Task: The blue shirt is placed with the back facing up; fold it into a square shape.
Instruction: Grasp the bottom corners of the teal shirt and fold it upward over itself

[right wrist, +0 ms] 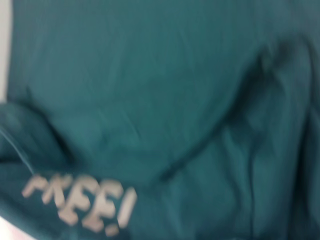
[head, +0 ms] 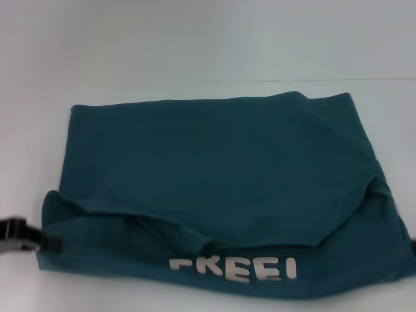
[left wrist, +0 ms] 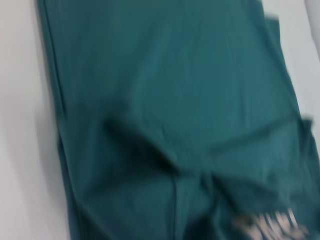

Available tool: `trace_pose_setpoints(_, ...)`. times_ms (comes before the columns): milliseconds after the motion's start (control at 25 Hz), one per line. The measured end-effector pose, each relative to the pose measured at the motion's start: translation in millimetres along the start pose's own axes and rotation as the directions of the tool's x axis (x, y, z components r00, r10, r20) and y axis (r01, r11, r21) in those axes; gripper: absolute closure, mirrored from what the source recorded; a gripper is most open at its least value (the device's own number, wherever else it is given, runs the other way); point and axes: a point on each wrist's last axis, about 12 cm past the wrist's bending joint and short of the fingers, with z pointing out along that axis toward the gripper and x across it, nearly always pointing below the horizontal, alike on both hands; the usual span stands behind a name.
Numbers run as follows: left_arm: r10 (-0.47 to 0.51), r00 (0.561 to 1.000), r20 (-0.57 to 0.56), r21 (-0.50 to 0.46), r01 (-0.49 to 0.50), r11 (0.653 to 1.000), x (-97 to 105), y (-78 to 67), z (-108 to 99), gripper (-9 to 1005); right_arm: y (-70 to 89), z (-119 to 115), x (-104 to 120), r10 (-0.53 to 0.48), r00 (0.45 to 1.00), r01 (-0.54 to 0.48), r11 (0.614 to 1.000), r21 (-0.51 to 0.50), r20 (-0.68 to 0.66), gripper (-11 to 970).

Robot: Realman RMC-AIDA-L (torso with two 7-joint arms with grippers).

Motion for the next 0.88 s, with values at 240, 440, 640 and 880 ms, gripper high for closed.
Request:
trace_pose_setpoints(240, -0.012, 0.989, 0.147, -0.069, 0.022, 0.997, -44, -8.0, -1, 979, 15.9, -5, -35, -0.035, 0.977, 0.048, 0.997, -0.057, 0.212, 920)
trace_pose_setpoints(440, 0.000, 0.971, 0.238, -0.115, 0.028, 0.993, -77, -17.9, 6, 979, 21.8, -9, -70, -0.049, 0.922, 0.046, 0.999, 0.017, 0.383, 920)
trace_pose_setpoints(640, 0.030, 0.938, 0.346, -0.165, 0.030, 0.986, -110, -27.7, 17, 979, 26.0, -3, -99, -0.067, 0.843, 0.018, 0.995, 0.096, 0.534, 919)
trace_pose_setpoints(880, 0.064, 0.911, 0.408, -0.252, 0.045, 0.967, -133, -28.6, 42, 979, 30.7, 31, -123, -0.103, 0.791, -0.022, 0.981, 0.195, 0.603, 919)
